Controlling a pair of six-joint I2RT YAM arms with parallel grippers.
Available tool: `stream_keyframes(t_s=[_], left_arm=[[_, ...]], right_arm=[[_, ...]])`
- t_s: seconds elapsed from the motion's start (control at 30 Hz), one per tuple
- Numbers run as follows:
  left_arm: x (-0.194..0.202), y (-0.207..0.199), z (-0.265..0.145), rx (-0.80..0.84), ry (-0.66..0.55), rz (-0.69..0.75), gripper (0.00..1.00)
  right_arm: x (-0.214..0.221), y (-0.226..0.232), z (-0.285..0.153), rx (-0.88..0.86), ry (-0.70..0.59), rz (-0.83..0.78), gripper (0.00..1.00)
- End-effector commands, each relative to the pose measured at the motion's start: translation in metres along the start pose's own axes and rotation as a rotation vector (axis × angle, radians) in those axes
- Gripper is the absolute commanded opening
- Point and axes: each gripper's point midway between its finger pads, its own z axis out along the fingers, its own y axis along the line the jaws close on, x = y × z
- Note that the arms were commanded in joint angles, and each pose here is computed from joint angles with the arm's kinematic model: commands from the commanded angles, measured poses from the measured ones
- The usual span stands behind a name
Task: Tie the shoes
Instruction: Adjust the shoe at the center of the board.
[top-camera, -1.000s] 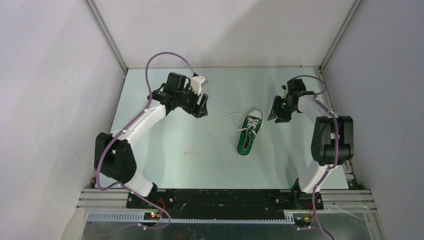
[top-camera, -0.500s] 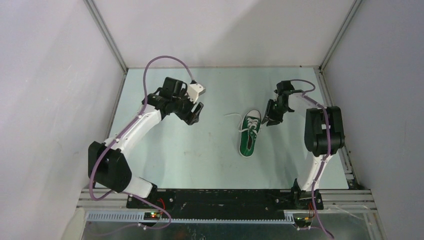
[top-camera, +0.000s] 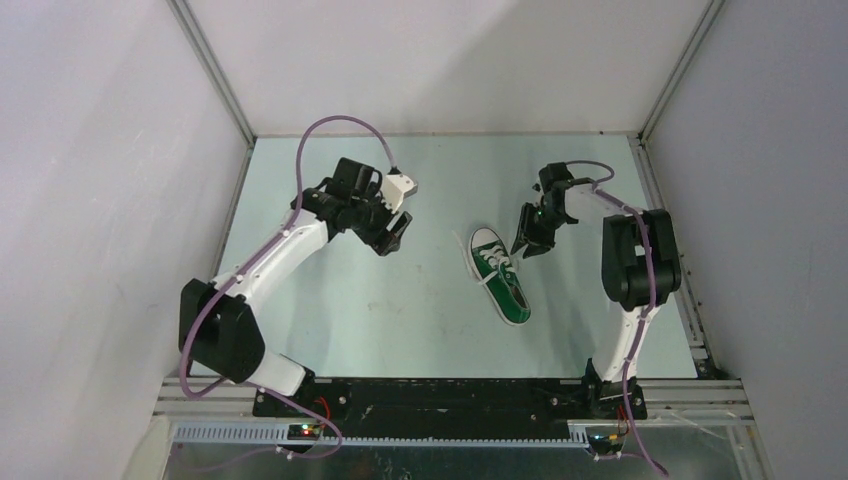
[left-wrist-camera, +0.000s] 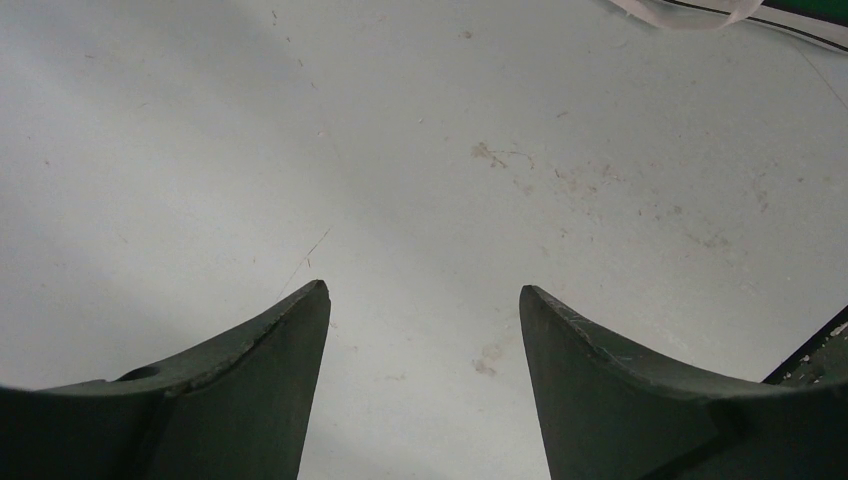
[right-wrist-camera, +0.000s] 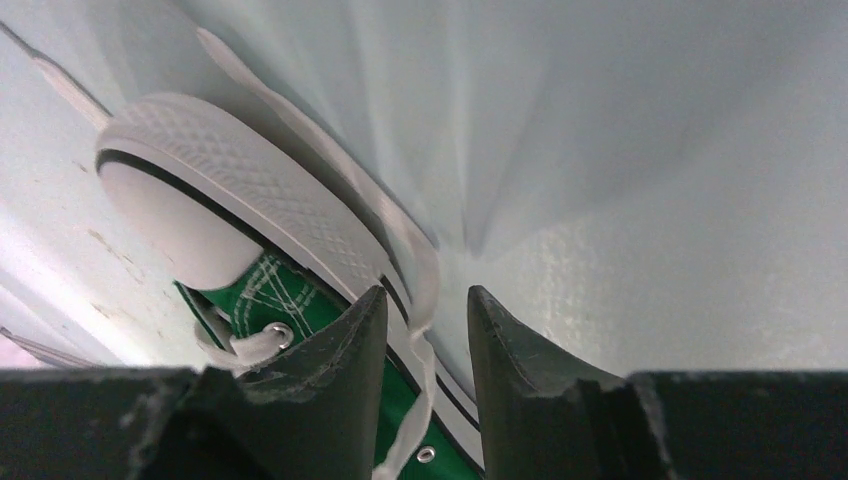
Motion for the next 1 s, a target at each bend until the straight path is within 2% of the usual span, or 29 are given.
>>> stream_keyframes(t_s=[0.0, 0.43, 0.57, 0.67, 0.83, 0.97], left_arm=[[-0.008, 0.002, 0.000, -0.001, -0.019, 0.023, 0.77], [-0.004, 0.008, 0.008, -0.017, 0.011, 0.031, 0.77], [-0.007, 0.008, 0.012, -0.010, 0.012, 0.029, 0.77], [-0.010, 0.010, 0.013, -0.010, 0.009, 0.031, 0.77], [-0.016, 0.014, 0.011, -0.028, -0.008, 0.040, 0.77], [-0.017, 0.014, 0.013, -0.025, -0.009, 0.038, 0.77]], right_arm=[[-0.002, -0.003, -0.018, -0.008, 0.011, 0.010, 0.38], [0.013, 0.011, -0.007, -0.129, 0.116, -0.026, 0.32], [0.010, 0.011, -0.007, -0.132, 0.107, -0.022, 0.24], [-0.002, 0.015, -0.015, -0.169, 0.063, -0.024, 0.00], [-0.028, 0.058, -0.075, -0.335, -0.105, -0.217, 0.00], [-0.018, 0.080, -0.109, -0.419, -0.171, -0.290, 0.00]])
